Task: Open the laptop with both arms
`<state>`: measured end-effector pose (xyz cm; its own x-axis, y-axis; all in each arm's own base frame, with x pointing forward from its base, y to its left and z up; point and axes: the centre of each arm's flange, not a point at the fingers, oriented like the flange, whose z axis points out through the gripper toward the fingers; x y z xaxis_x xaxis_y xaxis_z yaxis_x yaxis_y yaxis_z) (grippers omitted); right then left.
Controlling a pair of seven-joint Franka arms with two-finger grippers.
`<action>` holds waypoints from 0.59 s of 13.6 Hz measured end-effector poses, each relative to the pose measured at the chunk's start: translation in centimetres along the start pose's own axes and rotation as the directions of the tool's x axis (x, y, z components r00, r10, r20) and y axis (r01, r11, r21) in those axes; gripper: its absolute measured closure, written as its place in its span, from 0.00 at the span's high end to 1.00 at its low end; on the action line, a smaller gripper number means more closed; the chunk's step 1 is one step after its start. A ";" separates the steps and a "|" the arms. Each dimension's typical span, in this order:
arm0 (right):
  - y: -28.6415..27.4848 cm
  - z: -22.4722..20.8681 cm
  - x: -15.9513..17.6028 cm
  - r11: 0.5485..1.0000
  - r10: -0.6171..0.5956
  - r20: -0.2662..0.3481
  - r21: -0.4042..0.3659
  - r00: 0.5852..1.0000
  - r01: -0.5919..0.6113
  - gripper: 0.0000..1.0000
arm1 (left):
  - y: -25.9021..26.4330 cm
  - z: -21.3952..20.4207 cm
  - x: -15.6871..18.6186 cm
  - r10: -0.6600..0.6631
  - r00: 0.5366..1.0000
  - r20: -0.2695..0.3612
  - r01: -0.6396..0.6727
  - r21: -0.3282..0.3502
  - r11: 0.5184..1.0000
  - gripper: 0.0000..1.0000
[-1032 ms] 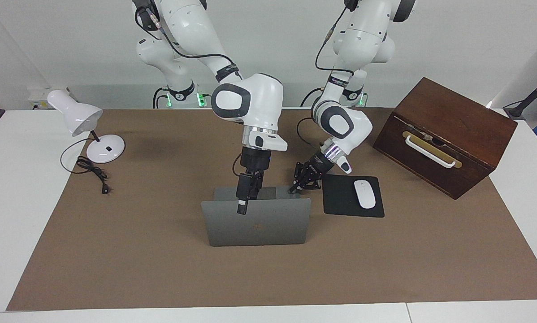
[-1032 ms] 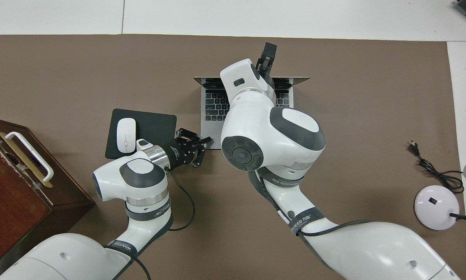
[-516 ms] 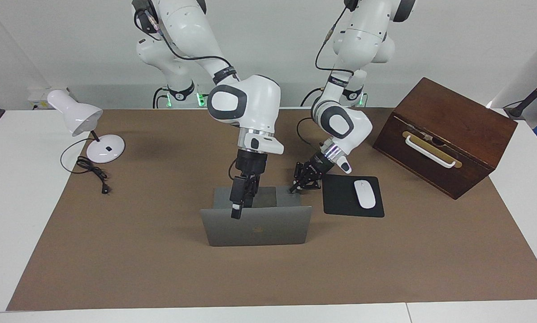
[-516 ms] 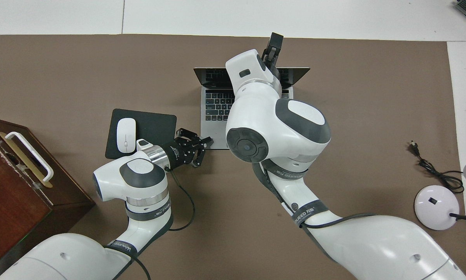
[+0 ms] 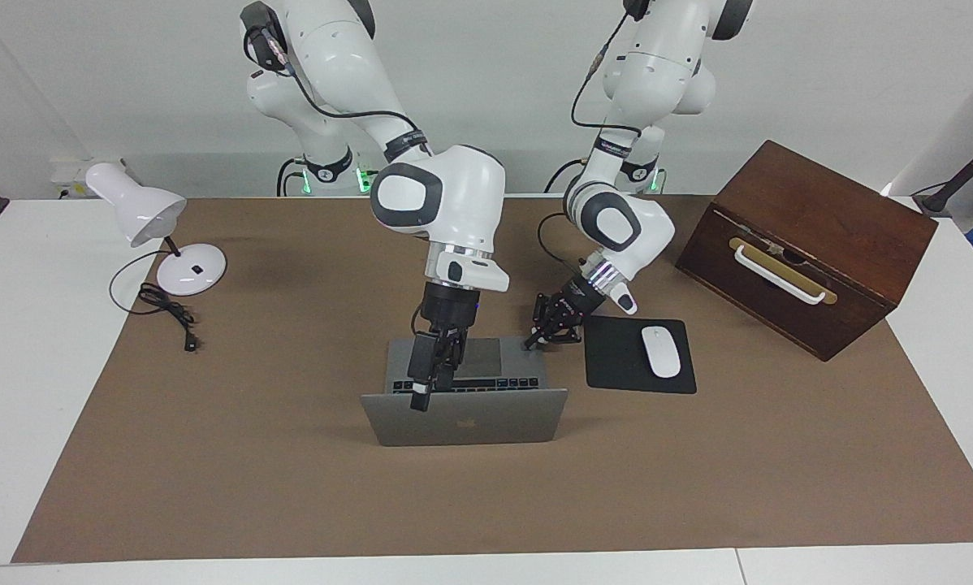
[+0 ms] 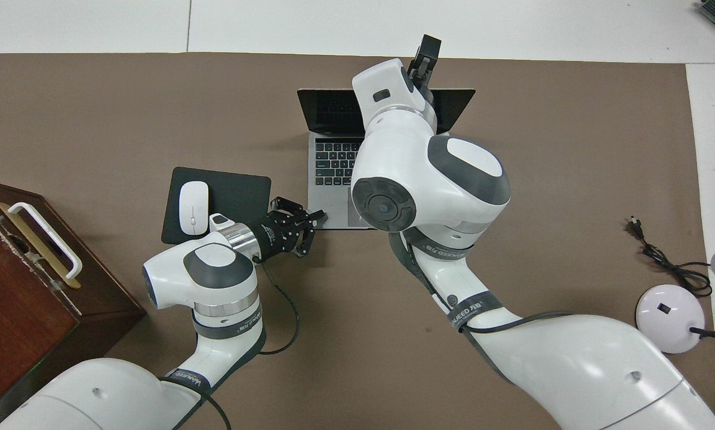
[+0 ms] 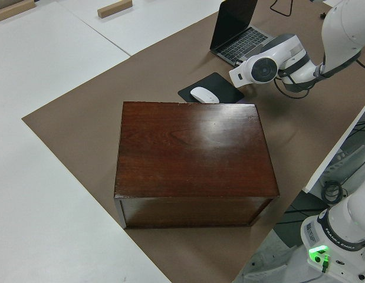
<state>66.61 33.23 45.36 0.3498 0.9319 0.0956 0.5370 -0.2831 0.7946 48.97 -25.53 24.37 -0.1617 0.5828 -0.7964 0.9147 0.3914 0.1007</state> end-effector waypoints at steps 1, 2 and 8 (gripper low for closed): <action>0.1 0.1 0.1 1.000 0.002 0.001 -0.002 1.000 -0.002 1.00 | 0.0 0.0 0.0 0.000 1.000 0.000 0.000 0.000 1.000 0.01; 0.1 0.2 0.1 1.000 0.002 0.002 -0.003 1.000 -0.002 1.00 | 0.0 0.0 0.0 0.000 1.000 0.000 0.000 0.000 1.000 0.01; 1.7 -0.4 -0.8 0.996 0.082 0.087 0.023 0.993 -0.084 1.00 | 0.0 0.0 0.0 0.000 1.000 0.000 0.000 0.000 1.000 0.01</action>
<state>66.95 32.13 46.92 0.4580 0.8823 0.1083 0.5230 -0.3660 0.7698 48.97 -25.53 24.37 -0.1616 0.5829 -0.7963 0.9147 0.3913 0.1008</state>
